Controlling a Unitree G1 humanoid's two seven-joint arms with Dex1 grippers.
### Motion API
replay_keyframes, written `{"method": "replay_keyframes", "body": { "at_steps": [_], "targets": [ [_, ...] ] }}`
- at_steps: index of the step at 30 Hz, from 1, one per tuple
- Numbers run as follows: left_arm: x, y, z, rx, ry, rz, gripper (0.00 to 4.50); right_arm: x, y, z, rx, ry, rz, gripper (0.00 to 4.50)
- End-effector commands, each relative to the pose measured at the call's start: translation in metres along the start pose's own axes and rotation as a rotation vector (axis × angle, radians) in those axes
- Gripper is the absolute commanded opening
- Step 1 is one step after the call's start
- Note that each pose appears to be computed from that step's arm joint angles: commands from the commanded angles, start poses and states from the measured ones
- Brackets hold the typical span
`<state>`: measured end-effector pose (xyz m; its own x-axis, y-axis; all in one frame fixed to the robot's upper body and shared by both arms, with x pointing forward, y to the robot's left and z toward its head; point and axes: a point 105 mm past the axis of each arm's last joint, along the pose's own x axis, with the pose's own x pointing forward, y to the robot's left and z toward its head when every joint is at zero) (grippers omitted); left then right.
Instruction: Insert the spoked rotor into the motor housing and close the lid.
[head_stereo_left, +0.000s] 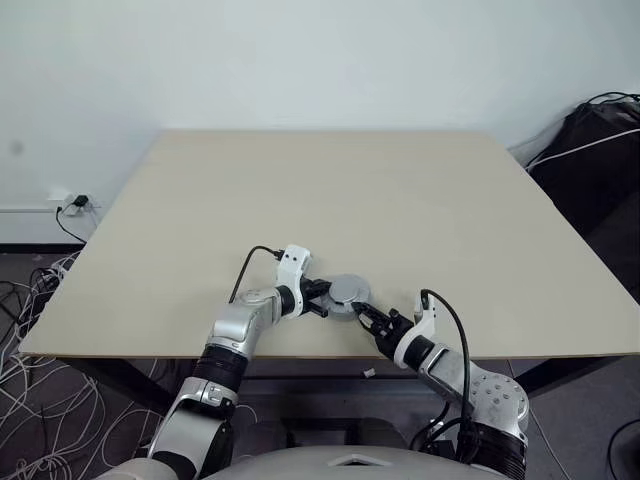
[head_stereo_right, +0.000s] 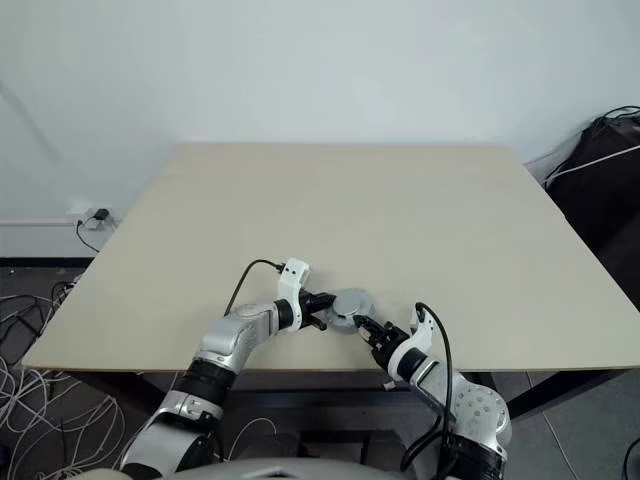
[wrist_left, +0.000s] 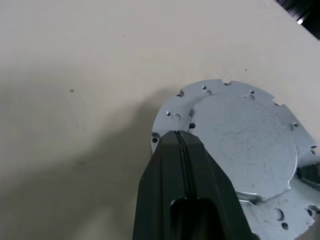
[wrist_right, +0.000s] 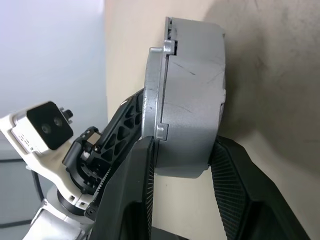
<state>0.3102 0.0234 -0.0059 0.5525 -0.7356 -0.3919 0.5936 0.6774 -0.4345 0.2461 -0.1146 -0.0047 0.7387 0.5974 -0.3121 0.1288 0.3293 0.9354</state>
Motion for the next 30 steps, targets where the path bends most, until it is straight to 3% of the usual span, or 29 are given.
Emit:
{"method": "replay_keyframes", "body": {
  "at_steps": [1, 8, 14, 17, 29, 30],
  "targets": [
    [-0.004, -0.030, 0.029, -0.012, -0.140, -0.132, 0.00, 0.006, 0.036, -0.001, -0.033, -0.006, 0.153, 1.31],
    [-0.044, -0.022, 0.052, -0.174, -0.365, -0.114, 0.00, 0.005, 0.042, 0.003, -0.020, -0.043, 0.186, 1.31],
    [-0.080, -0.009, 0.038, -0.395, -0.474, -0.087, 0.00, 0.007, 0.054, 0.007, -0.028, -0.062, 0.222, 1.31],
    [-0.095, -0.004, 0.028, -0.490, -0.516, -0.075, 0.59, 0.008, 0.061, 0.011, -0.034, -0.082, 0.237, 1.31],
    [-0.118, 0.006, -0.007, -0.870, -0.658, -0.094, 4.49, 0.018, 0.084, 0.017, -0.059, -0.068, 0.307, 1.31],
    [-0.118, 0.003, -0.008, -0.888, -0.662, -0.109, 4.50, 0.018, 0.085, 0.016, -0.061, -0.062, 0.309, 1.31]
  ]
}}
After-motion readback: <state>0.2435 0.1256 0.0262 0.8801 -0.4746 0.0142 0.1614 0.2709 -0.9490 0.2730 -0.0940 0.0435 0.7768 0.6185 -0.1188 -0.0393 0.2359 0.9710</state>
